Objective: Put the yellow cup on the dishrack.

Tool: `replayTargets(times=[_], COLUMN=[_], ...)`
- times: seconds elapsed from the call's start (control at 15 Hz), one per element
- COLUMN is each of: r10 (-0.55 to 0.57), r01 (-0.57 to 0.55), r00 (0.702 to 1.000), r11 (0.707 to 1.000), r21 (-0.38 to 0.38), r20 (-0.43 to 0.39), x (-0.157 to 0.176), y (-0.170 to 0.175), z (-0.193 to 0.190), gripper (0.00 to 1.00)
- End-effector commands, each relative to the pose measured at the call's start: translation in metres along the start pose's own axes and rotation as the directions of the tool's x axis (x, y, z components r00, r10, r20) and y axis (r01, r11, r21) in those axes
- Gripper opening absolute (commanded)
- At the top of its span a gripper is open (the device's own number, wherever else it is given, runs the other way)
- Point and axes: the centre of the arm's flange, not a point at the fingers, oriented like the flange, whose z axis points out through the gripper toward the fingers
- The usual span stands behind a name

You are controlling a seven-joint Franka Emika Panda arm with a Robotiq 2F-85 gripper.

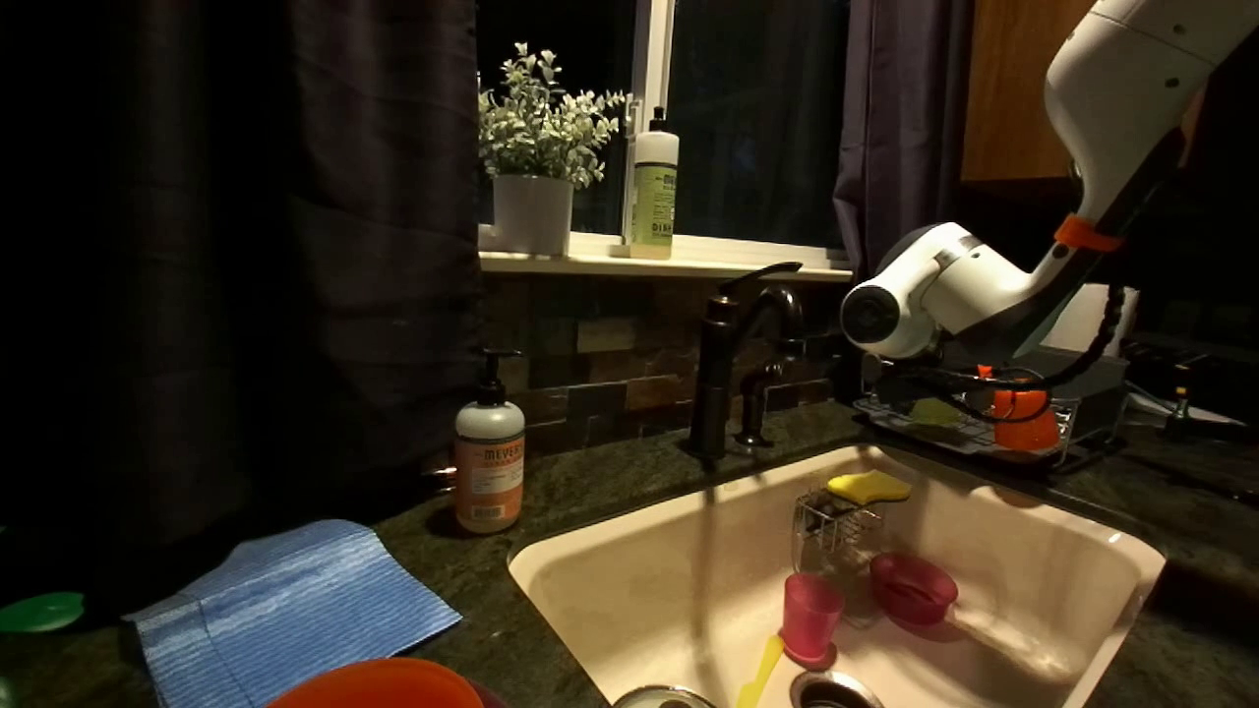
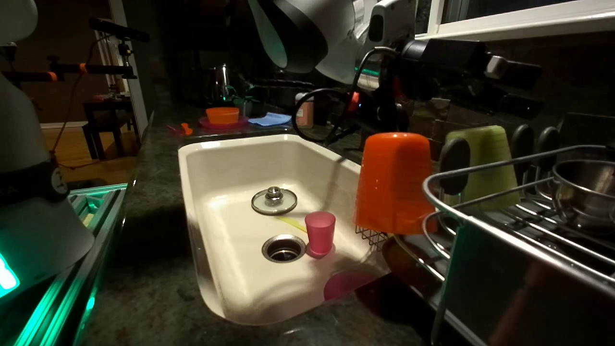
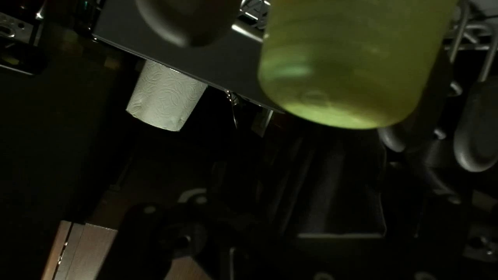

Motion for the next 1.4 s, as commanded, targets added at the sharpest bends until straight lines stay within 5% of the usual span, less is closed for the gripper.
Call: replayTargets(times=[0.0, 0.33, 0.53, 1.0, 1.33], r10=[0.019, 0.062, 0.085, -0.008, -0.047], r01=[-0.019, -0.065, -0.111, -0.054, -0.063], r00=[0.999, 0.983, 0.94, 0.774, 0.67], r11=[1.0, 0.998, 0.992, 0.995, 0.991], r21=[-0.009, 0.017, 0.061, 0.079, 0.119], r20=[0.043, 0.174, 0.331, 0.633, 0.741], x=[0.021, 0.066, 0.096, 0.157, 0.184], y=[0.009, 0.025, 0.039, 0.098, 0.138], z=[-0.007, -0.022, -0.033, -0.03, -0.026], gripper=[1.0, 1.0, 1.0, 1.0, 1.0])
